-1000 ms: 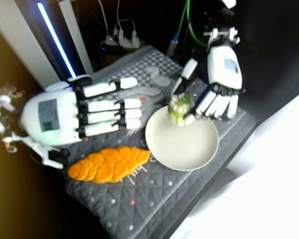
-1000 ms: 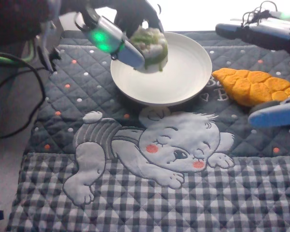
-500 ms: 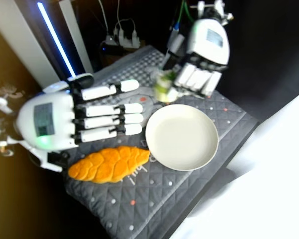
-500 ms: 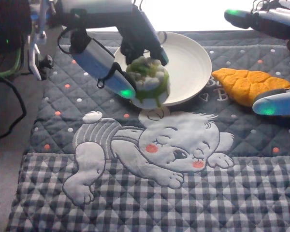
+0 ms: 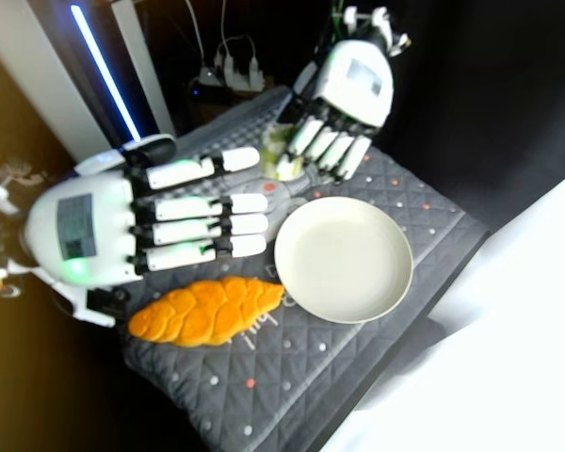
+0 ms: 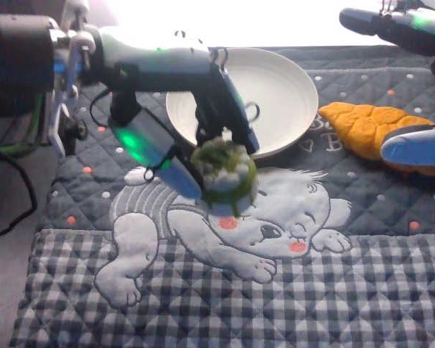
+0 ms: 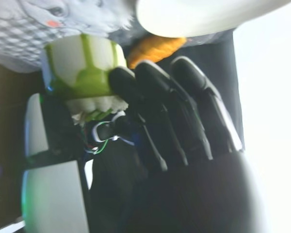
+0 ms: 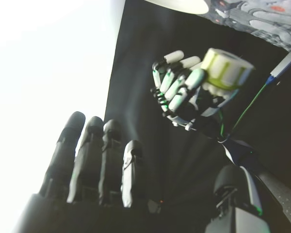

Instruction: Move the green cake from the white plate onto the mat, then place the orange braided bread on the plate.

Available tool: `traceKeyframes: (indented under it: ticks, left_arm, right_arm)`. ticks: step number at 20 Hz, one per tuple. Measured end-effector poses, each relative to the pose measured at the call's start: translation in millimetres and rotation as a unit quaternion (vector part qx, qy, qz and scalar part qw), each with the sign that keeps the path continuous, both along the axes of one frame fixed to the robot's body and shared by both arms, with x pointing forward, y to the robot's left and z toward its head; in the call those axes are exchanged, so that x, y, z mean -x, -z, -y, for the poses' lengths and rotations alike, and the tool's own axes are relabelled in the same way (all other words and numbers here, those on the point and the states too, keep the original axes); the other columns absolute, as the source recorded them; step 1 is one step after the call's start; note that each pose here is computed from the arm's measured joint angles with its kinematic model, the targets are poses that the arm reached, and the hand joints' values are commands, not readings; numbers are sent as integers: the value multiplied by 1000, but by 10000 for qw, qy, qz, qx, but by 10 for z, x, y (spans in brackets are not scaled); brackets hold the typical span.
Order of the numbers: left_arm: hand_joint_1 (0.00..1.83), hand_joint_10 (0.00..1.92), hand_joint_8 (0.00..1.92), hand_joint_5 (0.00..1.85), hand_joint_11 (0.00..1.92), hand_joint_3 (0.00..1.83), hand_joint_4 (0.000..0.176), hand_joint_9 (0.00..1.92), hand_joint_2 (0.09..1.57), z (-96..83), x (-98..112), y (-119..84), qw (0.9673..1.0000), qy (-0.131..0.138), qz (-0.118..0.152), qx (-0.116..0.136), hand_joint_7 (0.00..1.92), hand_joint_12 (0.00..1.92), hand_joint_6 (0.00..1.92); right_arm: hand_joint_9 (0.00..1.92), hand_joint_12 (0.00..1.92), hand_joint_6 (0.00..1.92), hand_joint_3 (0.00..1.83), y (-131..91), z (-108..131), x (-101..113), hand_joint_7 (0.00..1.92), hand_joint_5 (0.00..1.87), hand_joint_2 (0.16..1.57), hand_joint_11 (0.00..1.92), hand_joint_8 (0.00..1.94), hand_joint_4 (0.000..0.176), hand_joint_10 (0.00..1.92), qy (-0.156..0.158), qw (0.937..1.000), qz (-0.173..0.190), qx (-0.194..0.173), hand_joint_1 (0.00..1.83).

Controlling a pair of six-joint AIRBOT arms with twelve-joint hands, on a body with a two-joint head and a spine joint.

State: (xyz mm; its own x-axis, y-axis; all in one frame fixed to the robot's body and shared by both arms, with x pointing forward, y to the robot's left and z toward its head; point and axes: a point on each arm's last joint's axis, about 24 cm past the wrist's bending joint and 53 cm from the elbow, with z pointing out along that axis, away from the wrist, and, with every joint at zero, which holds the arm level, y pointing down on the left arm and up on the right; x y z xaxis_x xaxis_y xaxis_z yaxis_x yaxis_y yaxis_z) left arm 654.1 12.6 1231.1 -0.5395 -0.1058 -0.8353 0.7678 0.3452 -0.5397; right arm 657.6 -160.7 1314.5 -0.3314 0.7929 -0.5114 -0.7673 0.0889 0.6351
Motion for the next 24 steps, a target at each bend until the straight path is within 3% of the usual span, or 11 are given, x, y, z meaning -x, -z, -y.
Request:
traceKeyframes:
  ticks: [2,4,5,7,8,9,13,14,15,16,24]
  left_arm:
    - [1260,1033,500,1454,471,0,60,848,987,38,69,92,9999,74,-7,-79,1290,1647,48]
    - [1261,1104,589,1444,599,0,47,886,989,87,174,192,9995,194,125,-227,1262,1682,60]
    - [1127,1102,183,1491,615,0,171,910,953,119,227,232,9992,262,162,-261,1327,1570,36]
    - [1124,1081,96,1499,614,0,175,924,951,142,267,288,9991,297,144,-280,1362,1535,20]
    - [1237,1085,588,1465,611,19,39,929,978,150,280,334,9991,284,127,-281,1248,1542,4]
    - [1260,1161,721,1451,579,7,0,913,995,162,286,405,9990,270,143,-316,1212,1627,0]
    - [1276,1599,1147,1395,455,0,0,749,1052,280,365,552,9979,376,264,-458,1033,1917,5]
    - [1160,1649,1050,1454,458,0,54,775,989,301,385,534,9981,398,239,-407,1048,1920,49]
    - [1117,1635,992,1372,496,1,152,795,984,319,408,533,9978,434,282,-414,1077,1910,259]
    - [1097,1606,994,1280,493,2,171,806,999,331,435,546,9974,473,313,-437,1078,1886,456]
    - [900,926,668,756,71,0,176,498,1224,342,475,611,9969,509,315,-506,682,1725,1308]
  right_arm:
    - [241,436,2,0,0,1,0,306,175,816,10,5,176,0,1,10000,-1,-1,412]
    - [243,438,3,0,0,-1,1,307,181,817,16,4,176,2,-2,10000,2,0,407]
    - [242,437,1,0,0,1,-1,281,177,813,13,0,176,1,2,10000,-2,0,418]
    - [249,434,3,0,0,-3,3,279,183,818,8,1,170,4,-6,10000,4,2,421]
    - [247,393,2,1,0,-3,2,281,186,832,1,1,169,2,-5,10000,3,0,429]
    - [250,386,0,0,0,0,-1,303,178,810,7,9,175,2,1,10000,-2,-4,410]
    - [258,387,11,0,3,-9,5,323,199,786,37,10,174,4,-12,10000,-1,2,420]
    - [256,383,7,0,2,-8,4,318,196,789,38,6,173,2,-10,10000,-3,-1,411]
    - [240,374,1,0,0,-6,4,309,179,795,21,1,164,0,-9,10000,1,-2,416]
    - [245,374,1,0,2,-8,4,311,179,789,27,2,160,3,-10,10000,-3,-1,408]
    - [253,357,1,0,2,-7,4,303,179,787,20,2,164,1,-9,10000,-3,-2,407]
